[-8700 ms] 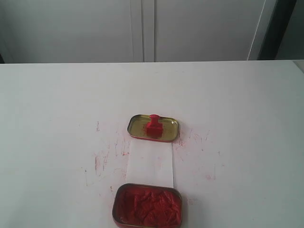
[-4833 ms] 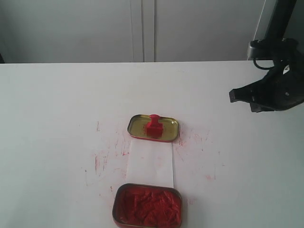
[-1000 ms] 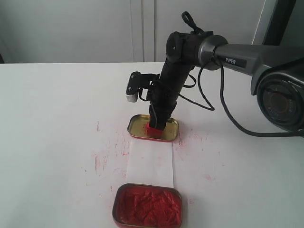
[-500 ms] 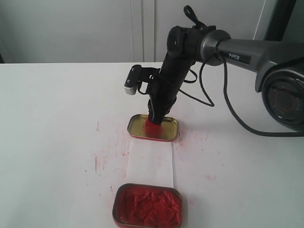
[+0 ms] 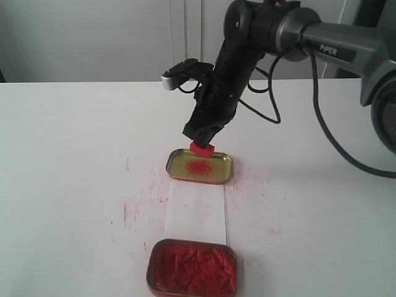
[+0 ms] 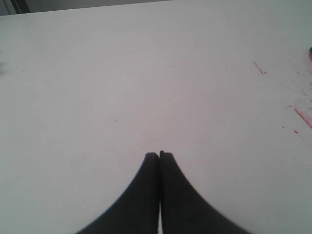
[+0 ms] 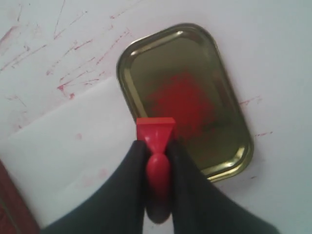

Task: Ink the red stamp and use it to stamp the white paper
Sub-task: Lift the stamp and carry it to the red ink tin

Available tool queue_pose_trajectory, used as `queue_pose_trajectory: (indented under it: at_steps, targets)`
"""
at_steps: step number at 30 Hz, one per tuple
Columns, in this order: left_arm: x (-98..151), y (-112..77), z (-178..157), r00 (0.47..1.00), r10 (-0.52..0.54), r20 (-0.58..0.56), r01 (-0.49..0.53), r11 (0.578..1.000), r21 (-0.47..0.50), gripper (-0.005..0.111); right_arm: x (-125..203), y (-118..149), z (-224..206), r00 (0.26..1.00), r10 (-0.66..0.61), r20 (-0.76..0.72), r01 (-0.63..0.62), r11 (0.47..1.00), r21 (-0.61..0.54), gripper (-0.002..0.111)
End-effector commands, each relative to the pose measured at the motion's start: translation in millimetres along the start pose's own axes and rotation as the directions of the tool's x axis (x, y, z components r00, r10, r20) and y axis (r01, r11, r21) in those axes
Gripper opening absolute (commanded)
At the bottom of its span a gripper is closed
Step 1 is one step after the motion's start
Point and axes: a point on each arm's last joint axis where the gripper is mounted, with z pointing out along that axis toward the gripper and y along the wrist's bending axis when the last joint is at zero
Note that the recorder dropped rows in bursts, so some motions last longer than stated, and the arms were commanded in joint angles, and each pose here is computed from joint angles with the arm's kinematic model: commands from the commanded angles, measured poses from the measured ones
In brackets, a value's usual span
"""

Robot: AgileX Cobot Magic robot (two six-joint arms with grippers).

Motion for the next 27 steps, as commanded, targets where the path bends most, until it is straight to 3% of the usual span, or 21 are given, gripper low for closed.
queue_pose_trajectory:
  at_steps: [1, 8, 17, 22, 27]
  targets:
    - [1, 0.2, 0, 1.0, -0.006, 0.004, 0.006, 1.0, -0.004, 0.0, -4, 14, -19, 0.997, 0.075, 0.015, -0.075, 0.997, -0.001, 0.0]
    - [1, 0.2, 0, 1.0, -0.006, 0.004, 0.006, 1.0, -0.004, 0.0, 2, 47, -33, 0.991, 0.114, 0.07, -0.116, 0.993, 0.024, 0.0]
    - [1, 0.2, 0, 1.0, -0.006, 0.004, 0.006, 1.0, -0.004, 0.0, 38, 98, -32, 0.991, 0.086, 0.101, -0.091, 0.995, 0.04, 0.0]
    - [1, 0.2, 0, 1.0, -0.006, 0.004, 0.006, 1.0, -0.004, 0.0, 57, 126, -31, 0.988, -0.019, 0.156, 0.008, 0.997, 0.073, 0.0]
    - [1, 0.2, 0, 1.0, -0.006, 0.004, 0.006, 1.0, -0.004, 0.0, 80, 150, -24, 0.988, -0.121, 0.096, 0.117, 0.992, 0.048, 0.0]
